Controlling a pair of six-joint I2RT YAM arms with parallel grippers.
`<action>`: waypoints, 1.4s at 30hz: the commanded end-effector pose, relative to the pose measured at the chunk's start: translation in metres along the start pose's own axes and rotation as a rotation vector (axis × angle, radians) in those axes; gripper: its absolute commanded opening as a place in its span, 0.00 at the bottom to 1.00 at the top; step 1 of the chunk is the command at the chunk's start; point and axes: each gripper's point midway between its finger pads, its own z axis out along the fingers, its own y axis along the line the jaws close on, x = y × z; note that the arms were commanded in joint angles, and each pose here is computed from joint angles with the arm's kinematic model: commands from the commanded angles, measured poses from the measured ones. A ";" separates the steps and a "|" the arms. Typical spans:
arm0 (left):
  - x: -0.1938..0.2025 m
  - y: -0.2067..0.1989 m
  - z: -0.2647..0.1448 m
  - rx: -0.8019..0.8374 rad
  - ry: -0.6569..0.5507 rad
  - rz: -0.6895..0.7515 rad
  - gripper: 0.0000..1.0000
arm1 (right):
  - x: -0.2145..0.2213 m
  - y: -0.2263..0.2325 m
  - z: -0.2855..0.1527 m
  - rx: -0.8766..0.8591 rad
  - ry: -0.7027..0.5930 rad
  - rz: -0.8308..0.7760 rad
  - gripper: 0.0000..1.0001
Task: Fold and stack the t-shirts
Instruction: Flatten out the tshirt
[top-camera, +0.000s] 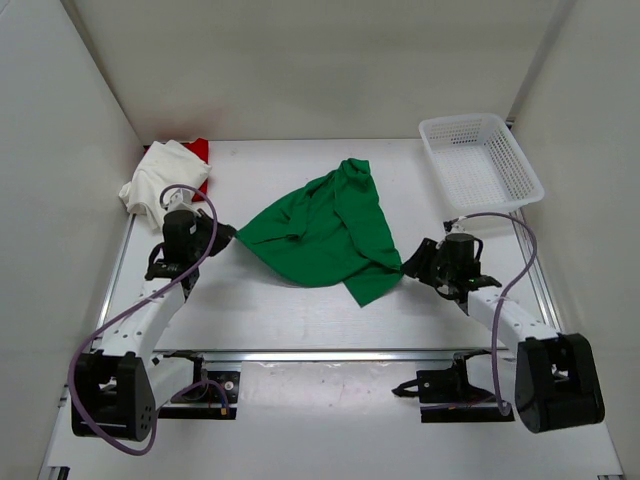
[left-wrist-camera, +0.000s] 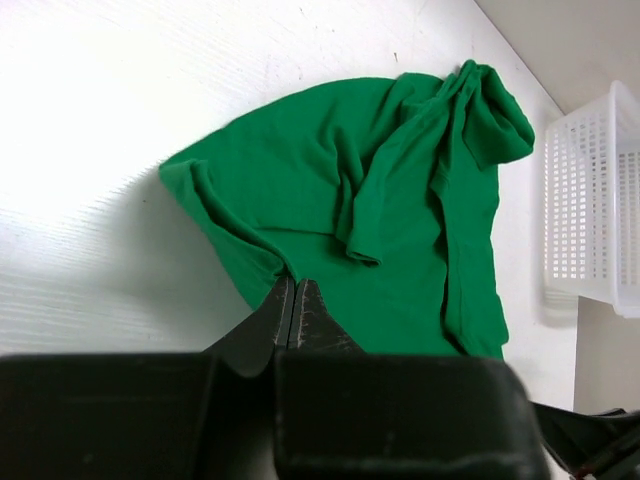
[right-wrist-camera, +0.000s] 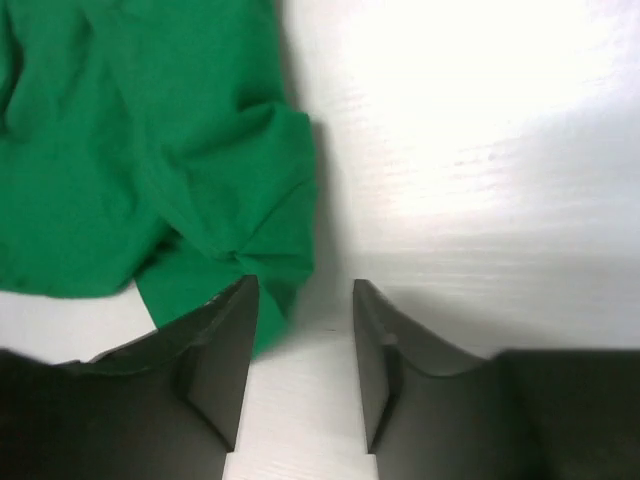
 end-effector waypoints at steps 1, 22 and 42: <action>0.003 -0.002 0.003 0.027 0.017 -0.015 0.00 | -0.011 0.006 -0.011 -0.056 -0.044 -0.041 0.44; 0.024 -0.023 -0.004 0.080 0.044 0.028 0.00 | 0.109 0.064 -0.002 0.023 0.199 -0.187 0.42; 0.025 -0.022 -0.001 0.104 0.054 0.004 0.00 | 0.137 0.023 0.003 0.376 0.279 -0.384 0.24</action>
